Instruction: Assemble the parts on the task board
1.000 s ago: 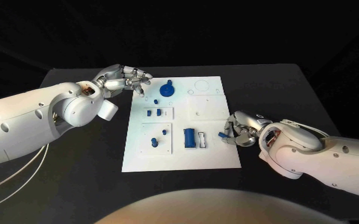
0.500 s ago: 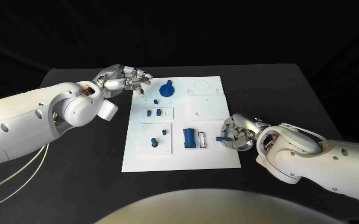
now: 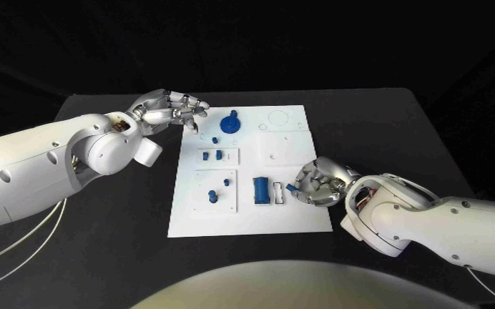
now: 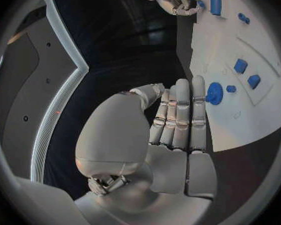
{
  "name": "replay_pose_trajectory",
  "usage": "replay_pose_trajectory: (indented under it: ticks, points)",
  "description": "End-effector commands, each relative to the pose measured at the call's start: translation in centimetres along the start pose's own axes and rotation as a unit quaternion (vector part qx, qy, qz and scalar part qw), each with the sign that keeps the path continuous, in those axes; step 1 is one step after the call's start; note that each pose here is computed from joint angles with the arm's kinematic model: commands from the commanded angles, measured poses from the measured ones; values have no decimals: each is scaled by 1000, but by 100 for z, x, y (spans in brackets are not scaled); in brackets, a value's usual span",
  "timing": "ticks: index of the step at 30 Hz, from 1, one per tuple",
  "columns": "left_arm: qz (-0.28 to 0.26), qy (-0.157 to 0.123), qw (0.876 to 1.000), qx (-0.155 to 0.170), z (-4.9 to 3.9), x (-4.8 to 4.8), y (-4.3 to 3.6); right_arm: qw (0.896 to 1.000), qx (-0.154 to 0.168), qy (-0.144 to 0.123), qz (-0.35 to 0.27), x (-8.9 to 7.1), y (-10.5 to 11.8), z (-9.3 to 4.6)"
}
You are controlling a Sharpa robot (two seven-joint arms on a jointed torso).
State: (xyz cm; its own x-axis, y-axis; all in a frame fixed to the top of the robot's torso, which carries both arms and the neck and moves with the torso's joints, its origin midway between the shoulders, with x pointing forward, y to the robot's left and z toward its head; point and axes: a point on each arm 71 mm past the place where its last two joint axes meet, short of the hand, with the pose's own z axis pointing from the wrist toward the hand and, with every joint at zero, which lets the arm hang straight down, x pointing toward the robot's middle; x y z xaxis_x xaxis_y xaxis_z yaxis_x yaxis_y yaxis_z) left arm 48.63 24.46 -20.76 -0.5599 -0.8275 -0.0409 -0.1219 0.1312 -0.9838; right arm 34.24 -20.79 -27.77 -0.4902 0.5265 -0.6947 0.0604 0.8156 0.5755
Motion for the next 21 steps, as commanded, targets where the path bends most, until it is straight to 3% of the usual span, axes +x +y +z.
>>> replay_pose_trajectory:
  ticks: [1, 21]
  points:
    - [-6, 7, 1000, 3, 2, 20, -8, 999, 5, 3, 34, 27, 20, 6]
    - [-6, 12, 1000, 2, 8, 35, -9, 999, 9, 39, 34, 186, 112, 146]
